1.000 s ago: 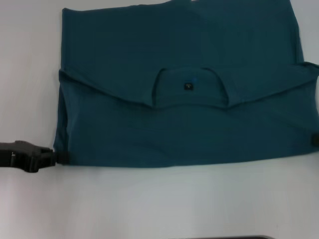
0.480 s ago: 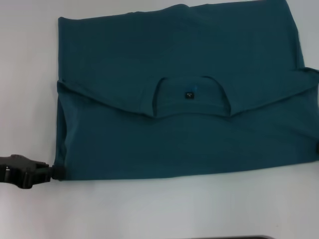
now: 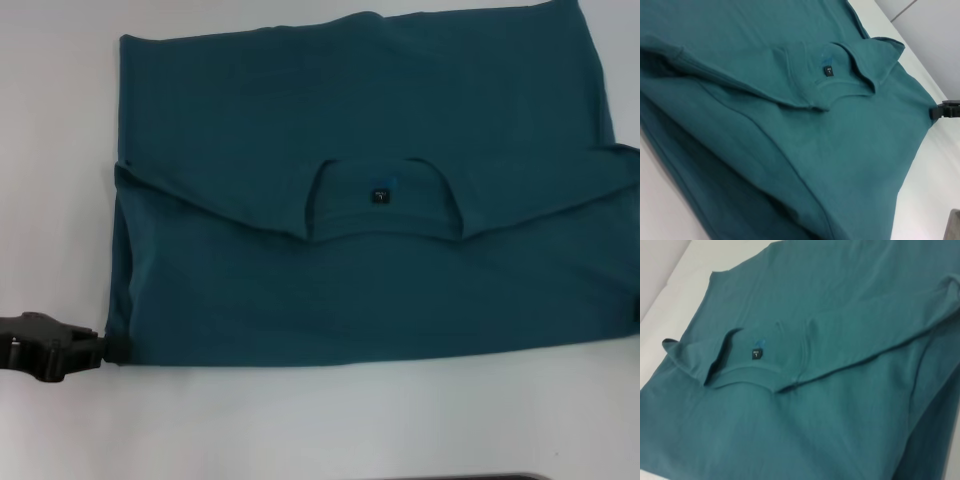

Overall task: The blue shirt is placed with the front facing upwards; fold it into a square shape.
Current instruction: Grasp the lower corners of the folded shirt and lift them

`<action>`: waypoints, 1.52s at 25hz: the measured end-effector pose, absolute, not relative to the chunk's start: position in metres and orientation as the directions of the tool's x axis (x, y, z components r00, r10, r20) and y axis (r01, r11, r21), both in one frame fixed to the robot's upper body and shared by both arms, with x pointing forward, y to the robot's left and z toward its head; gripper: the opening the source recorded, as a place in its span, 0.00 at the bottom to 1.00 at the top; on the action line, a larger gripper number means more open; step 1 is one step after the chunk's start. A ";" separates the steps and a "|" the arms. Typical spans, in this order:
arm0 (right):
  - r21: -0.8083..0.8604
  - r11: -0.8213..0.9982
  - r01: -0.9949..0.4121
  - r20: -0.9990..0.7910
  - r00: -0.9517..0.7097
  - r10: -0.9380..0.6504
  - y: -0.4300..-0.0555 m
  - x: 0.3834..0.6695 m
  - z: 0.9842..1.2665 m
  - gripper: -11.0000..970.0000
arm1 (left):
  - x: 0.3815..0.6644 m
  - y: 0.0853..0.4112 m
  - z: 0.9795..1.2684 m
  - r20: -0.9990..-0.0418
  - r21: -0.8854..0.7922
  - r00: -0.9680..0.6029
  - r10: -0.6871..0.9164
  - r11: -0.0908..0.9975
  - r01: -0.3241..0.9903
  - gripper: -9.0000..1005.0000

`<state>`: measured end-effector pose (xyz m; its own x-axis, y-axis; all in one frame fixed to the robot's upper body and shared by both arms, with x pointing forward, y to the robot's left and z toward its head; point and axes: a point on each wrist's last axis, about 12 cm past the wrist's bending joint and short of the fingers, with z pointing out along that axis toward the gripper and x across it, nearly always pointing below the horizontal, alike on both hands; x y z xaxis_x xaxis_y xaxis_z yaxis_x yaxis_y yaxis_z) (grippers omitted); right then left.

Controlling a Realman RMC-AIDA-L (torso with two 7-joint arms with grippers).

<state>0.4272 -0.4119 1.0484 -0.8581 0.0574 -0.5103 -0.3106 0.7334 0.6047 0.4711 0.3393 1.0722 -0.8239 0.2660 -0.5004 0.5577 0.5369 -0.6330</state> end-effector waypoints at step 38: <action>0.641 0.661 -0.390 -0.473 -0.879 -0.059 -0.415 0.397 1.053 0.04 | 0.448 0.350 1.073 -0.427 -0.694 -0.850 0.310 0.490 0.527 0.01</action>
